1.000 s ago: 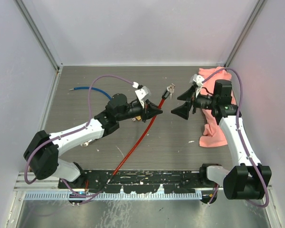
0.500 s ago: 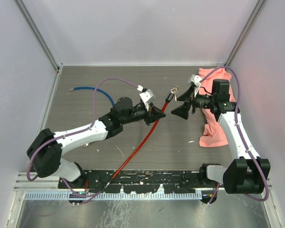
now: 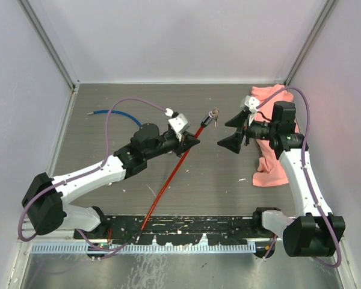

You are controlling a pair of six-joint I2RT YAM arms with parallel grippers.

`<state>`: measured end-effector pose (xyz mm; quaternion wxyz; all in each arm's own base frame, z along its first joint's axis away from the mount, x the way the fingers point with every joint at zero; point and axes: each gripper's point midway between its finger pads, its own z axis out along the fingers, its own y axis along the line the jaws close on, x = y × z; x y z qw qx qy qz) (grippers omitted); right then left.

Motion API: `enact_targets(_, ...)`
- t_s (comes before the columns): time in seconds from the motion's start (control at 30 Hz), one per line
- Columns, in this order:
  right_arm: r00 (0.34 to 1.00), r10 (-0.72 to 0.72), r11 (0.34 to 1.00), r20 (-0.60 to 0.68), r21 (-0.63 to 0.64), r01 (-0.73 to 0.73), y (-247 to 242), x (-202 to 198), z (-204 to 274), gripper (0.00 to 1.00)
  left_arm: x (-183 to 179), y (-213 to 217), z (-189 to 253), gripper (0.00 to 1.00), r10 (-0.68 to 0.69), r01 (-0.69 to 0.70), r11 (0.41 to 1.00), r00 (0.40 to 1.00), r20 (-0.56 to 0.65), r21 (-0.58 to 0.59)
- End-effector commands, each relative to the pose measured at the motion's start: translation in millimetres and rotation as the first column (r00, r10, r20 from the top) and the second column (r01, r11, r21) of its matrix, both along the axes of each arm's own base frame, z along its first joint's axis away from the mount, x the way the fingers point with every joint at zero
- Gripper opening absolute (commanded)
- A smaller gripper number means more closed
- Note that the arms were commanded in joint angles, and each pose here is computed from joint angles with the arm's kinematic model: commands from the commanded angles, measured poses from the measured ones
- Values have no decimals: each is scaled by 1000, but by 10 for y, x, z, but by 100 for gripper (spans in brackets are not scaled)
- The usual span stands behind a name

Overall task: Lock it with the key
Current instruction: Adjust the lock.

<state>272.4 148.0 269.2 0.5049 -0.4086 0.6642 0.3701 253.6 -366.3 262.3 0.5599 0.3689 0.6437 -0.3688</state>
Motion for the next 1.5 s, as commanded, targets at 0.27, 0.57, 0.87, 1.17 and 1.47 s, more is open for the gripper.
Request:
enact_targets(0.27,994,66,998,88,1,-66,31,-74,86,97,252,-88,220,0,94,-97,989,995,-36,-110)
enact_targets(0.57,999,-1,1000,37,-30,2,-35,44,-55,98,206,-115,167,0,76,-86,992,992,-99,-97)
enact_targets(0.87,998,-20,998,-59,52,23,22,183,-3,97,61,-97,-55,0,34,-46,996,988,-149,-78)
enact_targets(1.17,996,-20,999,-90,-31,17,0,38,-128,96,171,28,28,0,138,-170,968,976,-170,-185)
enact_targets(1.47,998,-45,999,-34,-32,44,-17,33,-186,97,211,-147,-22,0,164,-181,971,980,-116,-157)
